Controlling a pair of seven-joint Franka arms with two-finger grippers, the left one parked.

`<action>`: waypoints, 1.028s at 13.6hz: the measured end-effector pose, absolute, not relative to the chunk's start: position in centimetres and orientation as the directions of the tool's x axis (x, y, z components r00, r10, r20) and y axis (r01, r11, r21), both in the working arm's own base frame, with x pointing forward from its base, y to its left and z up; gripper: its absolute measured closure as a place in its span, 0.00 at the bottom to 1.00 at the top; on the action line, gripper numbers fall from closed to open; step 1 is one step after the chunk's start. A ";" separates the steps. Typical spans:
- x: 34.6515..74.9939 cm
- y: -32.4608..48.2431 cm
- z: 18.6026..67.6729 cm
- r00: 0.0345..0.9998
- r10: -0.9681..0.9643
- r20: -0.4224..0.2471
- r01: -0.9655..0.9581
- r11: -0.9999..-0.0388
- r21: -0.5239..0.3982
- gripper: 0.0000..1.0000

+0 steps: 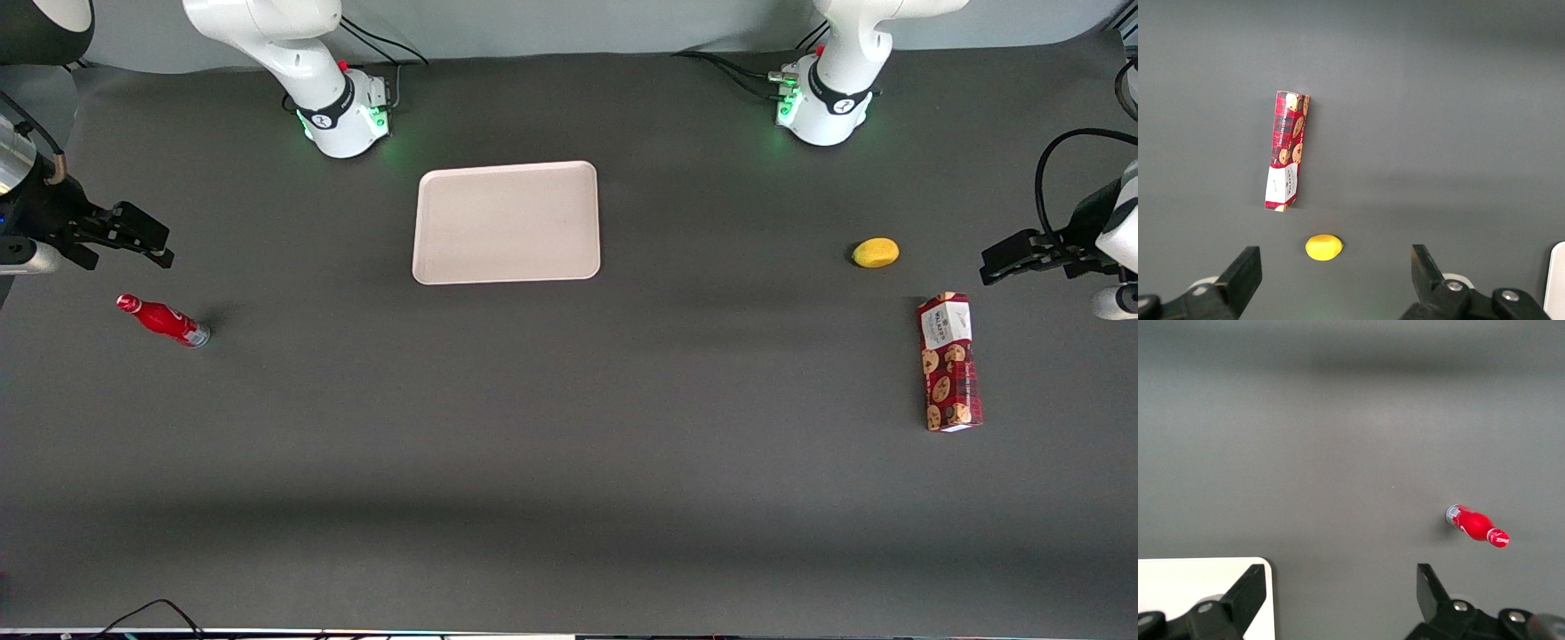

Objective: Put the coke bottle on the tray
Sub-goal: 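Move the open right gripper down over the red Coca-Cola bottle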

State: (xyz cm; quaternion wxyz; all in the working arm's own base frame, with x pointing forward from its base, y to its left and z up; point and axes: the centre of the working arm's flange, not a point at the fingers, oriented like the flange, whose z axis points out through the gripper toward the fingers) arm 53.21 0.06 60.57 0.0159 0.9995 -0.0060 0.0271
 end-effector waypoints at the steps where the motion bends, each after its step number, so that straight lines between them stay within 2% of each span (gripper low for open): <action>1: 53.4 0.1 60.2 0.999 -0.011 0.047 -0.012 -0.999 0.032 0.00; 4: 53.9 -0.2 59.2 1.000 -0.004 0.029 -0.005 -0.999 0.033 0.00; 6: 54.1 -1.9 58.4 0.996 0.085 0.003 0.085 -0.995 0.046 0.00; 10: 52.7 -12.9 53.6 0.969 0.229 -0.094 0.234 -0.971 0.044 0.00; 14: 49.3 -22.8 45.0 0.954 0.297 -0.053 0.299 -0.953 0.051 0.00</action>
